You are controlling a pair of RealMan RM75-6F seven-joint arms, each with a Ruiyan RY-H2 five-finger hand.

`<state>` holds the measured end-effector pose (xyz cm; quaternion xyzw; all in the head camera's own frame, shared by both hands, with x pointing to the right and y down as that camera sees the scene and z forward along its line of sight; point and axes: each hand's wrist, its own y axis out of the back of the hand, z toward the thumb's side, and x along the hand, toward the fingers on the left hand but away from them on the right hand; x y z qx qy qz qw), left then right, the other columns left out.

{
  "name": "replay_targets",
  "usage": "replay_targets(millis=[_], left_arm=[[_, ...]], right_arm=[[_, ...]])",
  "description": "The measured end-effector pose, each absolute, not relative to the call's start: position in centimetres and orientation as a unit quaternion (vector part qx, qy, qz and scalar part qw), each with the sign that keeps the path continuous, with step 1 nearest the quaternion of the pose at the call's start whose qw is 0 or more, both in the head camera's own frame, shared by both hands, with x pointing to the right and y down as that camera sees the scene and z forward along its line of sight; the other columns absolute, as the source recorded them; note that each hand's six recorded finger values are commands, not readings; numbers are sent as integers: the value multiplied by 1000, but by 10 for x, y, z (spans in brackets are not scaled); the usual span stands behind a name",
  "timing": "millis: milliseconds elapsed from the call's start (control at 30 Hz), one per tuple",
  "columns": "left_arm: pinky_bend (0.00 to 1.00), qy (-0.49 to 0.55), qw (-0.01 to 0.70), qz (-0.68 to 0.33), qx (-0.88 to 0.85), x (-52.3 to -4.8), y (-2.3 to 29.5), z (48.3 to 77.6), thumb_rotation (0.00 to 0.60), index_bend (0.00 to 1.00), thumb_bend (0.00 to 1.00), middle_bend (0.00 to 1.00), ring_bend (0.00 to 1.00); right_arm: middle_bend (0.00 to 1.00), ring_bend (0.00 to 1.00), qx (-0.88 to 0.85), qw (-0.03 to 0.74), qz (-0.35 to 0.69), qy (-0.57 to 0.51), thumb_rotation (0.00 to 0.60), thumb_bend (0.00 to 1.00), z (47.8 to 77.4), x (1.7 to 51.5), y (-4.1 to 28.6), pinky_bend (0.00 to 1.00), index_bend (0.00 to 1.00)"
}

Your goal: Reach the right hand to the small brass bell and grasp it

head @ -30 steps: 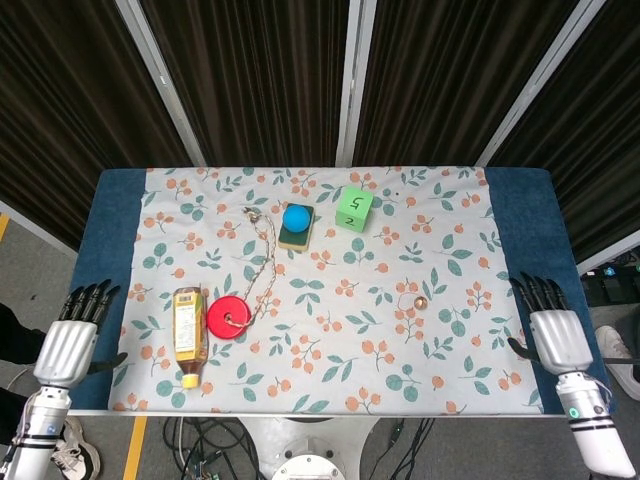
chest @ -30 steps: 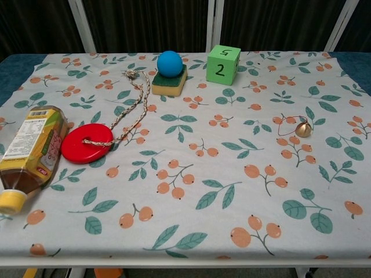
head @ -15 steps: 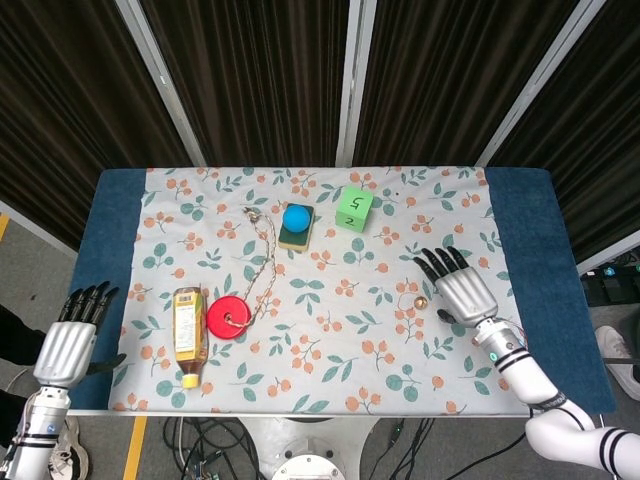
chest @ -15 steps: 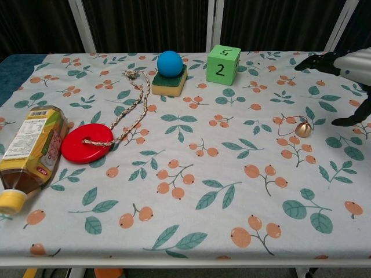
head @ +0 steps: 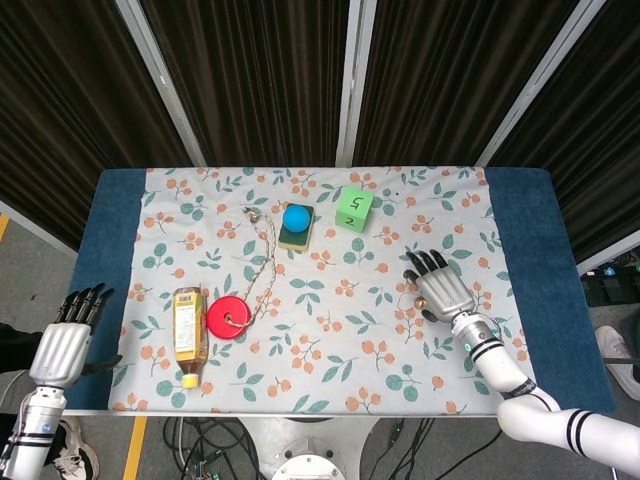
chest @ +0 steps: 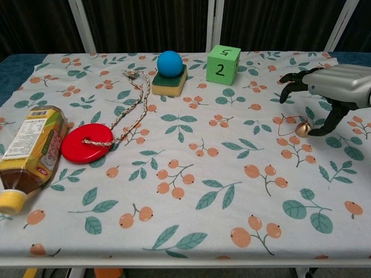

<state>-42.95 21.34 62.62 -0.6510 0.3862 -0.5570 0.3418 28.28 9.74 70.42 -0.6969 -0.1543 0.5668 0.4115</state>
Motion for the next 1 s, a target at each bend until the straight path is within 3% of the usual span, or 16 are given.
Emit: replay_targets(millis=[533, 1000], left_arm=[[7, 384, 340, -555, -655, -429, 213, 629, 600, 0, 0, 0, 0], [7, 377, 338, -554, -661, -425, 215, 632, 600, 0, 0, 0, 0]], right_arm=[[0, 0, -700, 410, 563, -160, 600, 184, 707, 284, 94, 0, 465], [10, 0, -700, 408, 564, -163, 600, 226, 707, 286, 94, 0, 502]])
